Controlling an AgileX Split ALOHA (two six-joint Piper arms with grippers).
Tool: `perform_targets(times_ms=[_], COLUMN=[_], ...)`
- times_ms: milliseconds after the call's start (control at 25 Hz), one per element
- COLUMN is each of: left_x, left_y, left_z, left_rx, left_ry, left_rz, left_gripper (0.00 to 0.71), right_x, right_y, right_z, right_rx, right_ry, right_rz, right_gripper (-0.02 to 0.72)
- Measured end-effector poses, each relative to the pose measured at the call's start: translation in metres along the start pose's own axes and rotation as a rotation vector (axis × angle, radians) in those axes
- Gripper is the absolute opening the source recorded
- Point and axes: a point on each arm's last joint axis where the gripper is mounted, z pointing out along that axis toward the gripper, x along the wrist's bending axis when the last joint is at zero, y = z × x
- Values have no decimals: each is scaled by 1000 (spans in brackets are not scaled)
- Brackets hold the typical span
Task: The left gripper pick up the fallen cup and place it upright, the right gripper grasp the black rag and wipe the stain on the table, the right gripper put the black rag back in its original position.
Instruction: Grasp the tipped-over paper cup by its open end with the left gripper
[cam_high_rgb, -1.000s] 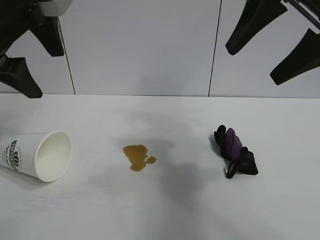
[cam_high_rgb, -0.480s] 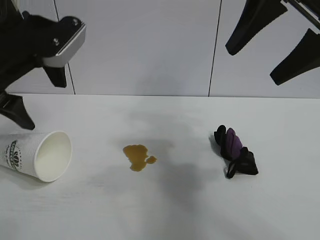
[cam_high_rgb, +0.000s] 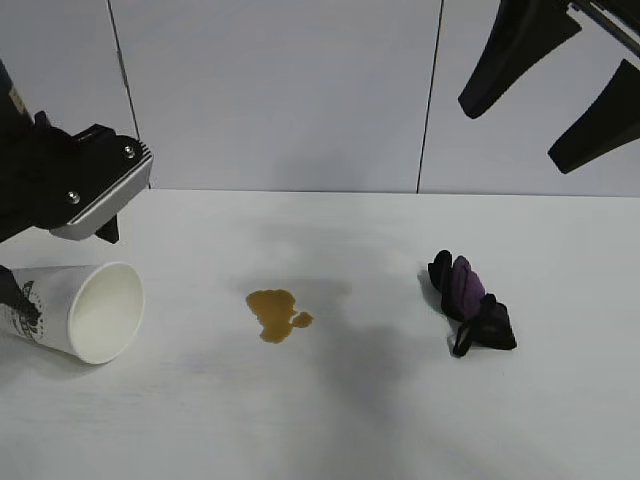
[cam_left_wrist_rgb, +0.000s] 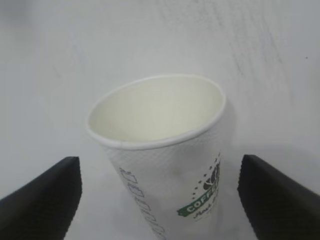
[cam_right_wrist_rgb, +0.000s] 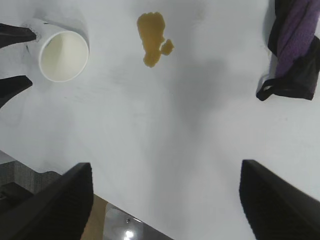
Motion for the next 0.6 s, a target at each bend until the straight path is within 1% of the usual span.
perform_targets(times_ms=[120, 280, 520, 600], left_x=[1, -1, 3, 2], left_y=[0, 1, 1, 2], left_z=[3, 16, 24, 30], left_rx=[0, -5, -5, -7], left_ry=[4, -27, 7, -1], left_rz=[-9, -65, -153, -159], left_gripper=[608, 609, 609, 609], right_x=[0, 0, 0, 0], right_y=[0, 0, 0, 0], right_z=[0, 0, 0, 0], right_rx=[0, 0, 0, -1], right_ry=[-2, -2, -2, -2], right_rz=[-1, -1, -1, -1], right_gripper=[558, 558, 558, 558])
